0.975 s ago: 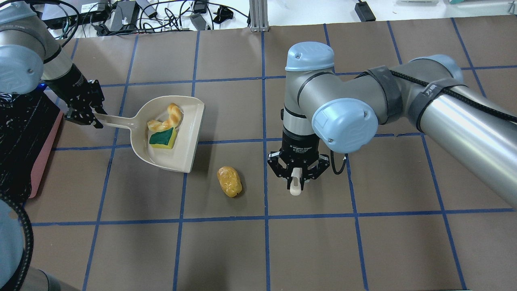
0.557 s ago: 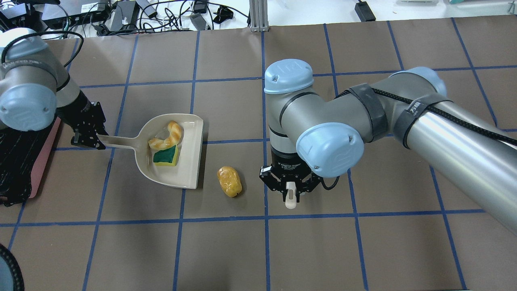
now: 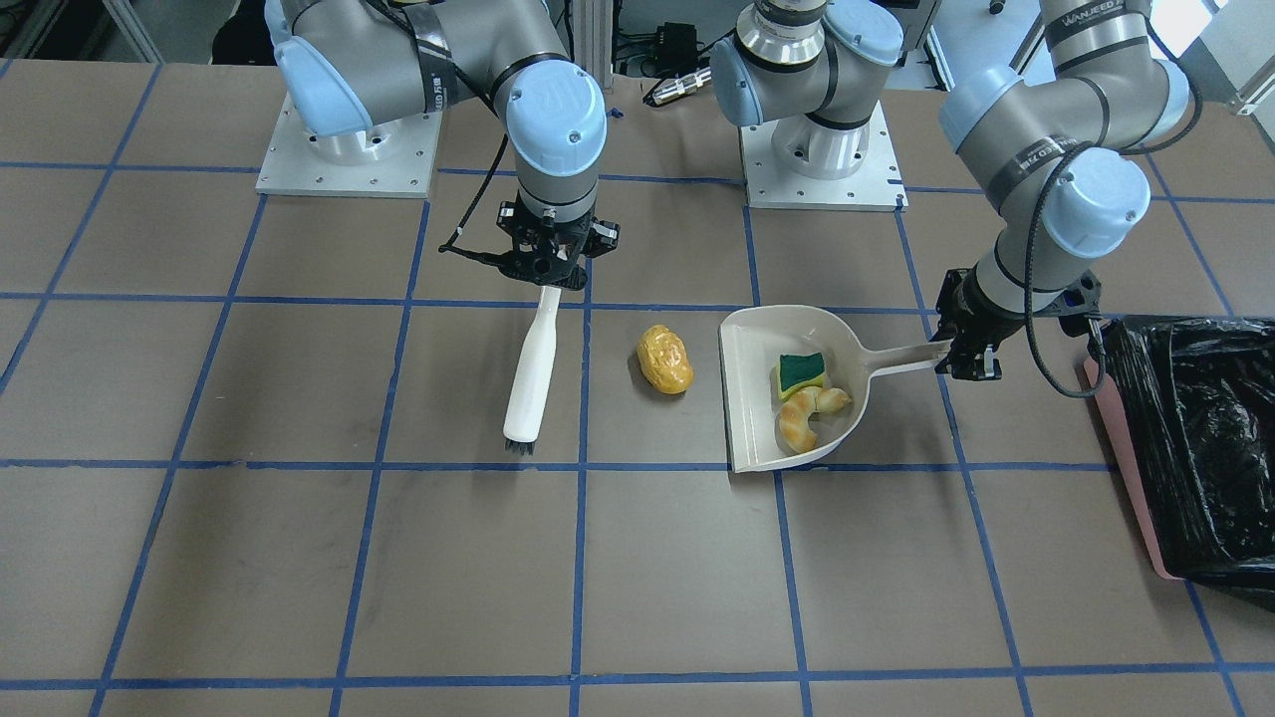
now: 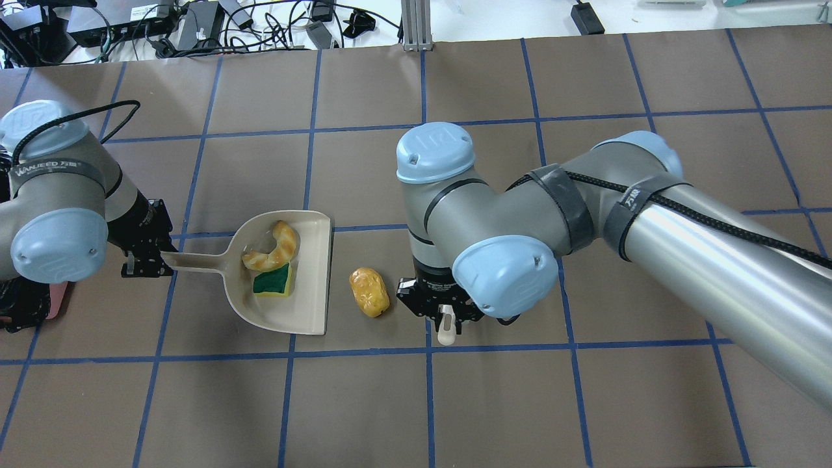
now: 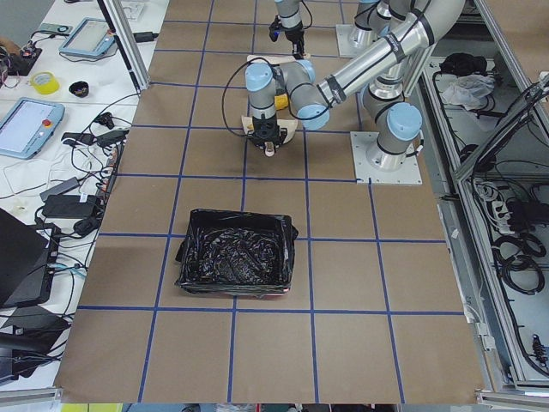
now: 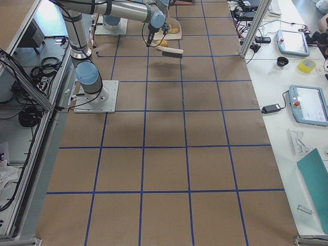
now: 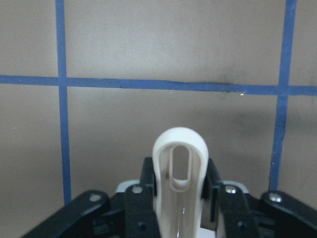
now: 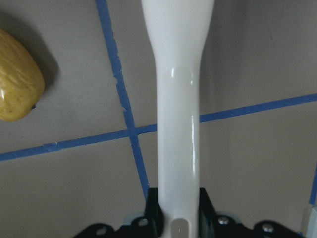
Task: Sweep and dump trash into bin
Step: 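Move the brush behind the yellow potato while the left gripper lowers the dustpan, then sweep the yellow potato into the dustpan with the right gripper's brush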
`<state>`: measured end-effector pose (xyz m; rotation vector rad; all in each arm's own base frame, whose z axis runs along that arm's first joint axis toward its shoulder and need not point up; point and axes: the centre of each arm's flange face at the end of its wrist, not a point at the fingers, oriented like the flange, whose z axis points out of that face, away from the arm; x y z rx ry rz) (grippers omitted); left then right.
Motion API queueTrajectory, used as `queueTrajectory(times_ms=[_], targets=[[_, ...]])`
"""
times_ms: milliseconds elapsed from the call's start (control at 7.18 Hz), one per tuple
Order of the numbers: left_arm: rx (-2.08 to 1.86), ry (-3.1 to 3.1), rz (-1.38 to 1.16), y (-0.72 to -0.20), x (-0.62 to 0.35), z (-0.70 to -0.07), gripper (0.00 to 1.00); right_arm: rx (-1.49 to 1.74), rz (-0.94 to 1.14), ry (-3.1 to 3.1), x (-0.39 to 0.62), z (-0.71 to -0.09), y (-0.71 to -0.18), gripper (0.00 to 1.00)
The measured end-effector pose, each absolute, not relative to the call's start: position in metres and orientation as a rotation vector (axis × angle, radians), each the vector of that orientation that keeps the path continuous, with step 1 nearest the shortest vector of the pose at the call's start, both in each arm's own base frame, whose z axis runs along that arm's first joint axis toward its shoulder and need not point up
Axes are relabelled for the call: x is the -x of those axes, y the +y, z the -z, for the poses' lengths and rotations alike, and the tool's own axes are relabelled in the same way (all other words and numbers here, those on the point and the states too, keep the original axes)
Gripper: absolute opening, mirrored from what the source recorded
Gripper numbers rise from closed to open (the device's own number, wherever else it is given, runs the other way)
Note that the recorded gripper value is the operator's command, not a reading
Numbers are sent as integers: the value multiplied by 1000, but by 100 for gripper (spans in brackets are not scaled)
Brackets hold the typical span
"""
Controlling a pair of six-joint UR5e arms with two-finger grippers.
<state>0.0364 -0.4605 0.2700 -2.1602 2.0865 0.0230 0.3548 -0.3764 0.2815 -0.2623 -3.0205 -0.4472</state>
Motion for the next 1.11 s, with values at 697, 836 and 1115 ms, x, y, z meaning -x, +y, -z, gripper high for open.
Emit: queueTrajectory(times_ms=[697,836,1115], targets=[[2172,2064,-27,-437,13,-261,0,319,424,-3052,-396,-259,-365,0],[2195,2054,-33,-440,24,-258,0,294,417,-3056,-404,-256,-358,0],[2241,2046,-44,-446,37,-250,0,241,417,-3053,-418,-254,-342,0]])
